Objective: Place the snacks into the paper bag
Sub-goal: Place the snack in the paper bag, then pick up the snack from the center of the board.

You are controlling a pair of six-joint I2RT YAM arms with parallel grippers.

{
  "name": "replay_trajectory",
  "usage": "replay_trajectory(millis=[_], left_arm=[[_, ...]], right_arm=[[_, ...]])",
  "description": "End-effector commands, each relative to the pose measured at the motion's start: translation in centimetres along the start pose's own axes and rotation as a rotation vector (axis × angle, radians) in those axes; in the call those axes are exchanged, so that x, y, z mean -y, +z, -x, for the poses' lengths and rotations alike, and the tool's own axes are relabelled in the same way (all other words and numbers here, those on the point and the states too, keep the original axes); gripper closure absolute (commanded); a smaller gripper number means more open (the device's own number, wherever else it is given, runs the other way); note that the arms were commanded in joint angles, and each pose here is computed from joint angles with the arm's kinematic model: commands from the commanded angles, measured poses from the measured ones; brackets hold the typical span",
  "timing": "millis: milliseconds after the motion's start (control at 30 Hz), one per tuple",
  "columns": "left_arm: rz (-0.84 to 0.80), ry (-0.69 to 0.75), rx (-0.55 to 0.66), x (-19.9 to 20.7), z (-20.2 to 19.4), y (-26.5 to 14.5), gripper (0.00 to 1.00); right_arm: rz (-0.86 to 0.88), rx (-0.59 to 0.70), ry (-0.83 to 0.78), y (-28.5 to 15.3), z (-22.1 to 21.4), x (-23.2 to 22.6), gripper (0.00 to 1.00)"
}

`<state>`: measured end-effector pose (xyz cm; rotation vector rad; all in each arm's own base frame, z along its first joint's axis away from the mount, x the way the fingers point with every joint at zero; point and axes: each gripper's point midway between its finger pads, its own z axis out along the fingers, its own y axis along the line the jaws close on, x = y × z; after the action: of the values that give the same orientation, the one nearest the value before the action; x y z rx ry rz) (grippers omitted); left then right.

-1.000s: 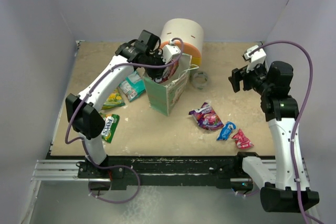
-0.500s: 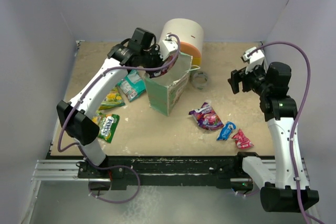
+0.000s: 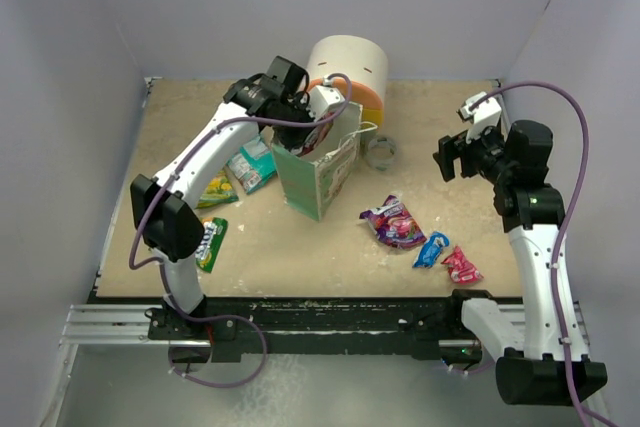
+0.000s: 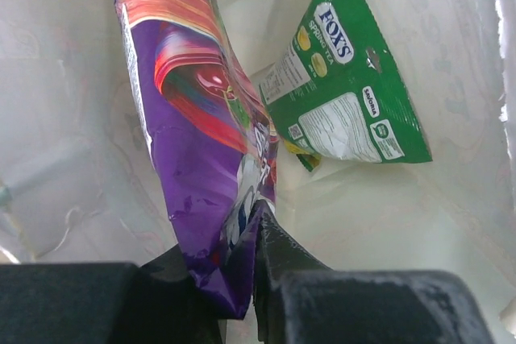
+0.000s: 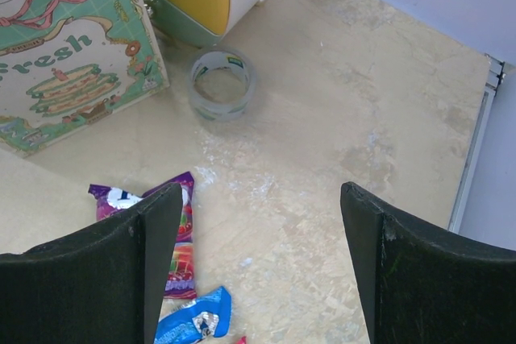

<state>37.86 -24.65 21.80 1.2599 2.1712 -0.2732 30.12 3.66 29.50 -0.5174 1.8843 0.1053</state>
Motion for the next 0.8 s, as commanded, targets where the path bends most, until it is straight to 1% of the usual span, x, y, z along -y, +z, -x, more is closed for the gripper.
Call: replay_trajectory(millis=[0,133,433,633,767], left_arm=[[0.03,-0.008,0.048,-0.5,1.8,-1.5,0.81],[0.018,-0.011,0.052,-0.3,2.0,-1.8,0.75],[0.04,0.002,0.121,-0.5,3.8,-4.4,0.59],[0.051,0.009,0.183,-0.1,4.8,-6.8,0.53],[0.063,0.018,0.238,0.3,5.5,-9.1,0.48]], right_arm=[[0.005,0.046,-0.029,-0.4,1.0,-0.1,0.18],[0.008,0.043,-0.027,-0.4,0.9,-0.2,0.18],[0.014,0.034,-0.029,-0.1,0.7,-0.2,0.18],[0.018,0.025,-0.033,0.0,0.6,-0.1,0.18],[0.033,-0.004,-0.044,0.5,-0.1,-0.1,0.18]])
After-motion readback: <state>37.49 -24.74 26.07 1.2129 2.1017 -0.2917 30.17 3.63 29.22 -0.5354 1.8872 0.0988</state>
